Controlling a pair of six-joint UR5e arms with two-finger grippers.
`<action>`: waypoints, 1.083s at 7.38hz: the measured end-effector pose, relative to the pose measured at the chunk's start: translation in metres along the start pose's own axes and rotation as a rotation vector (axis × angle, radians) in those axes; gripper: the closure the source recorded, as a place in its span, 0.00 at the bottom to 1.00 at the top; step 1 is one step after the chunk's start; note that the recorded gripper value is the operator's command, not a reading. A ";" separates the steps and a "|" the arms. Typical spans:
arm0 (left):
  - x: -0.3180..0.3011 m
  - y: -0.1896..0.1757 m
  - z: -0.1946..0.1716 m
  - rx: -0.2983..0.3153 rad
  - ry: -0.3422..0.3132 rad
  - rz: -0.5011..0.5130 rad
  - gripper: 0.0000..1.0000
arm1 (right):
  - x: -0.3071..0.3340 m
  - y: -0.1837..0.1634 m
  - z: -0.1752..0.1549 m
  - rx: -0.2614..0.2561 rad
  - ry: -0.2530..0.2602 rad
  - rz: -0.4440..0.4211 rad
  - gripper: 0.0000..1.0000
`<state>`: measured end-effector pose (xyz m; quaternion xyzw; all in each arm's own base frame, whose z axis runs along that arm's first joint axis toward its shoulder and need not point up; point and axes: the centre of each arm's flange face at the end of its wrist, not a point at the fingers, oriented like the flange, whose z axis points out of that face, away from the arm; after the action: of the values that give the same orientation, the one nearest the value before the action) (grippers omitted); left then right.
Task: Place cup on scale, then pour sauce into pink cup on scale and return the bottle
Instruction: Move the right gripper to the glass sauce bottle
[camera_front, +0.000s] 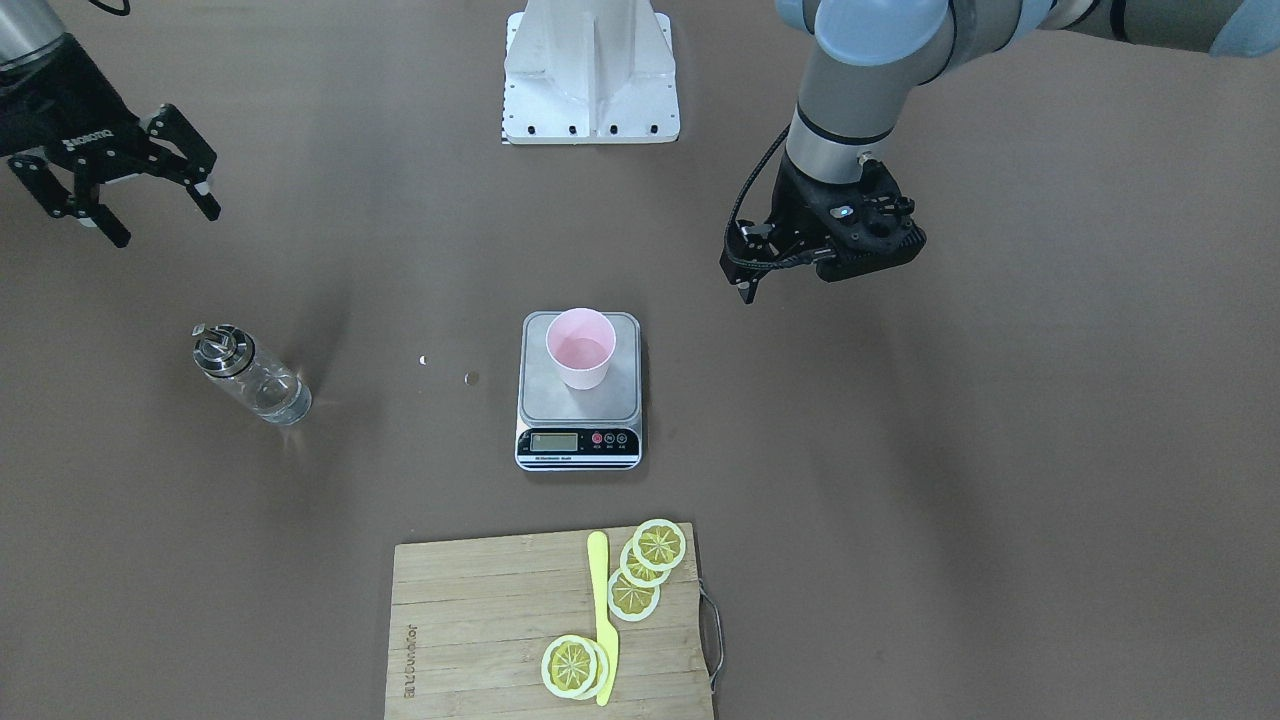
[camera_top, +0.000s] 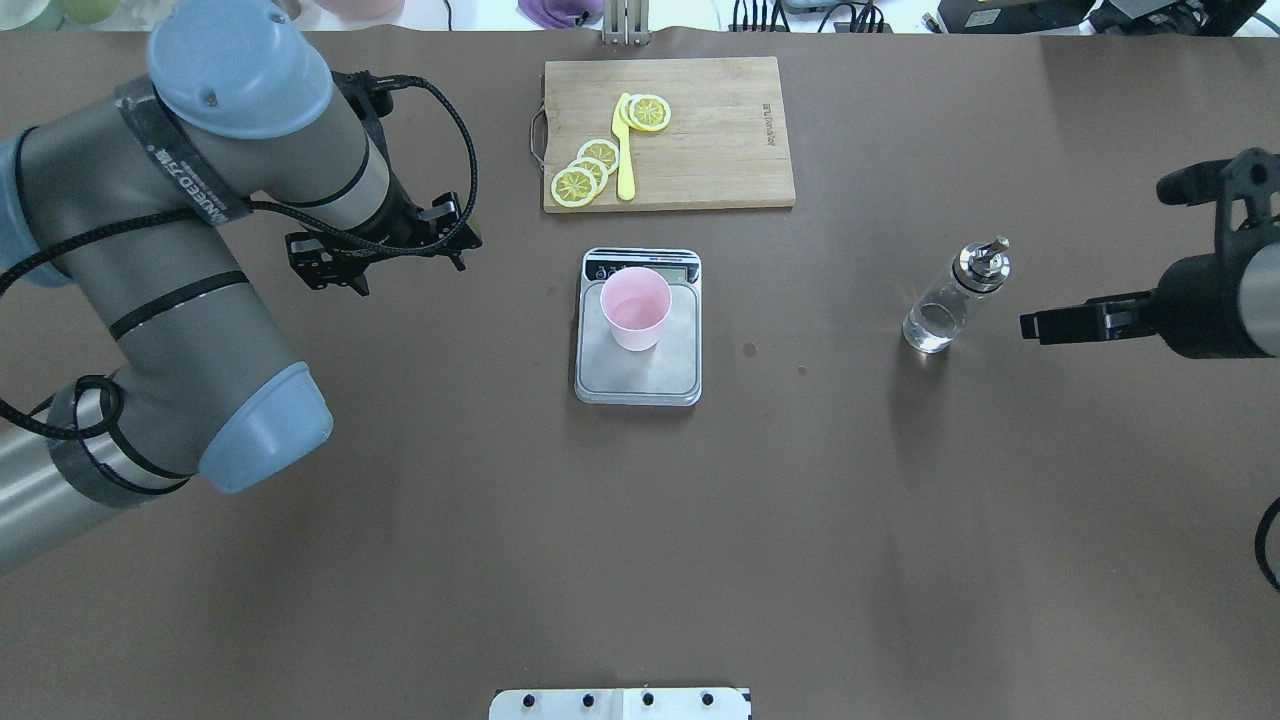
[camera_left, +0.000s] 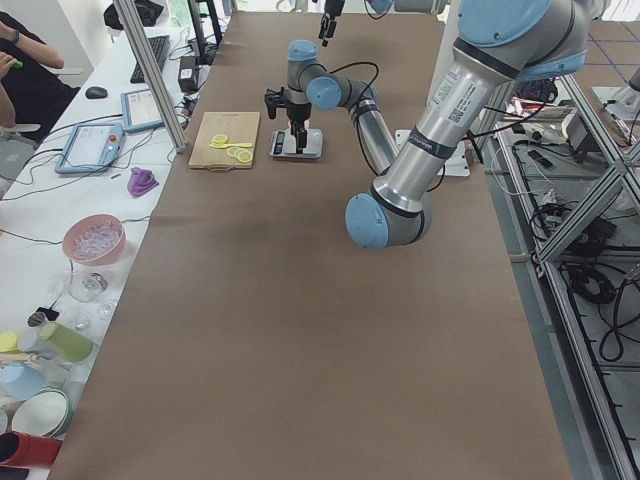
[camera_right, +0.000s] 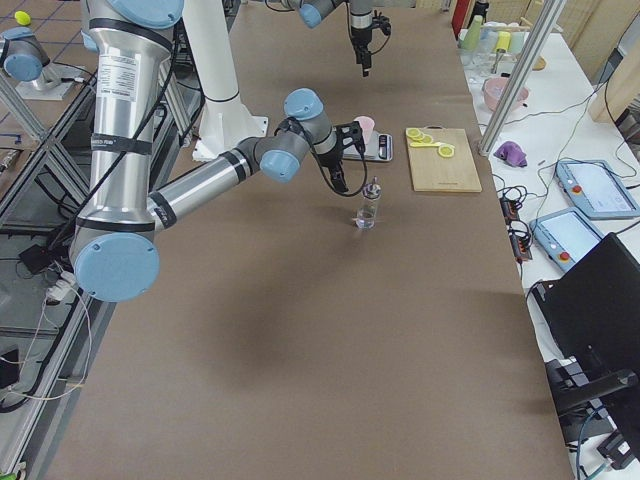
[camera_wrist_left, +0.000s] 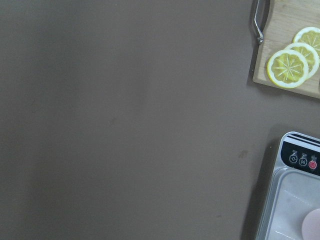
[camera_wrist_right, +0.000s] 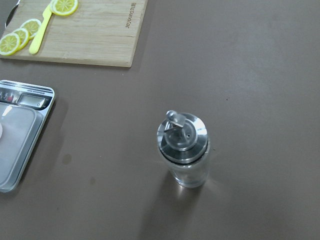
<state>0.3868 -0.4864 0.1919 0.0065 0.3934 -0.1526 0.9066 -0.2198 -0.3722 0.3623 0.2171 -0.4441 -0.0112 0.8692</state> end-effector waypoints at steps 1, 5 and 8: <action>-0.001 0.000 0.001 0.000 -0.002 -0.001 0.02 | -0.009 0.015 0.011 0.025 0.015 -0.013 0.01; -0.004 -0.001 0.005 -0.002 -0.010 -0.003 0.02 | -0.004 0.048 0.055 0.116 0.130 -0.041 0.03; -0.005 -0.001 0.006 -0.001 -0.013 -0.004 0.02 | 0.007 0.064 0.091 0.212 0.144 -0.076 0.05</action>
<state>0.3880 -0.4873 0.1998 0.0043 0.3876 -0.1545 0.9088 -0.2973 -0.3486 0.4386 0.3245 -0.3708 0.0185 0.8700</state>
